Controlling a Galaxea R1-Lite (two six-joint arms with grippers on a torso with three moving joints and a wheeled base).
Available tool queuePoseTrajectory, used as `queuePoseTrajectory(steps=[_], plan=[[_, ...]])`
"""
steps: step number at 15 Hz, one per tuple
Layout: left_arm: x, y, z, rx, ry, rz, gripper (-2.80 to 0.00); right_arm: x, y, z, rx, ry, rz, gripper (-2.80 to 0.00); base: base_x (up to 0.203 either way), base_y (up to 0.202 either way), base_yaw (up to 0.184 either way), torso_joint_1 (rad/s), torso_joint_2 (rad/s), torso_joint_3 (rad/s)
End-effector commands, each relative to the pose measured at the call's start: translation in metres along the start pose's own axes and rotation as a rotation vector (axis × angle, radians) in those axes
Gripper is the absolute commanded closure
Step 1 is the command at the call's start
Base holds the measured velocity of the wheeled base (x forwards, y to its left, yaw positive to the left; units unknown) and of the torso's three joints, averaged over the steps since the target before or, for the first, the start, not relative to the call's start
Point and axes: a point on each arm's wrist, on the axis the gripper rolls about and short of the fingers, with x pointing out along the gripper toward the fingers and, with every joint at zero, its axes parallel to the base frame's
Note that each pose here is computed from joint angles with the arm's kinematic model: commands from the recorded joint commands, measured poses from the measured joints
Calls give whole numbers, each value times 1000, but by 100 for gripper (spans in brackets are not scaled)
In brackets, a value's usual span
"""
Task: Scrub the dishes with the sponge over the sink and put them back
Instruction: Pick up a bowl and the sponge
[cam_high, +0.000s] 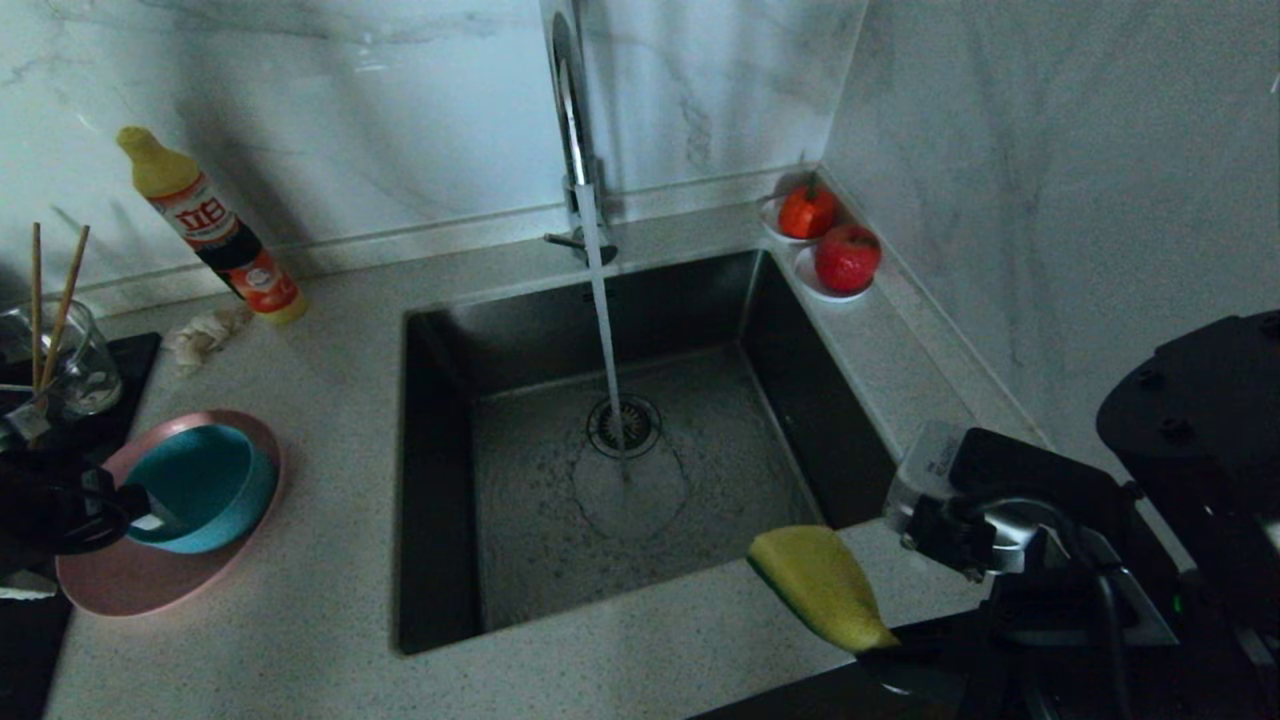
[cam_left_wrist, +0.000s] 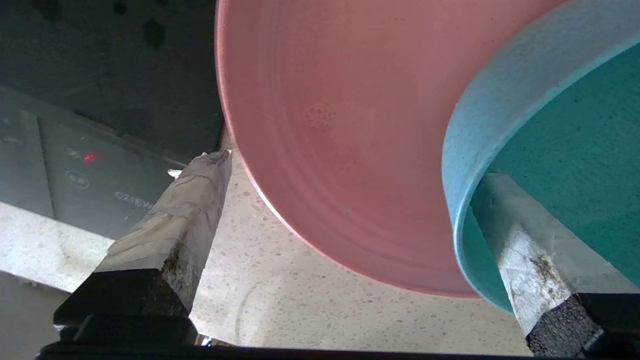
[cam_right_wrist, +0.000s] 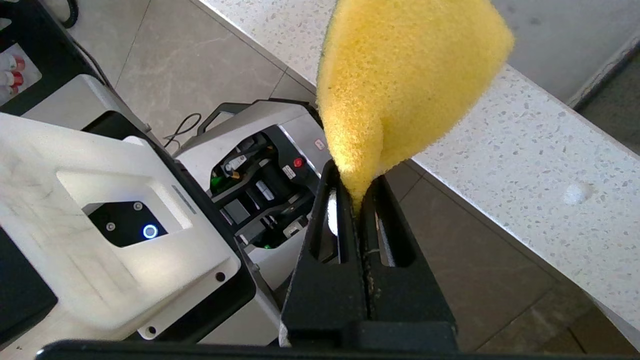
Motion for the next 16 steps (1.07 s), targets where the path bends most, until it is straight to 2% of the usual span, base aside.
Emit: queuePoseTrajectory(steps=[1, 9, 10, 16], plan=[[2, 1, 0, -4, 10, 0, -280, 0, 0, 0, 0, 3, -1, 0, 0, 0, 0, 0, 0, 0], [5, 2, -6, -11, 33, 0, -280, -3, 0, 0, 2, -7, -6, 0, 0, 0, 0, 0, 0, 0], [6, 2, -6, -12, 34, -1, 0, -4, -1, 0, 2, -10, -7, 0, 0, 0, 0, 0, 0, 0], [11, 2, -2, -17, 22, -1, 0, -6, -1, -1, 3, -14, -20, 0, 0, 0, 0, 0, 0, 0]])
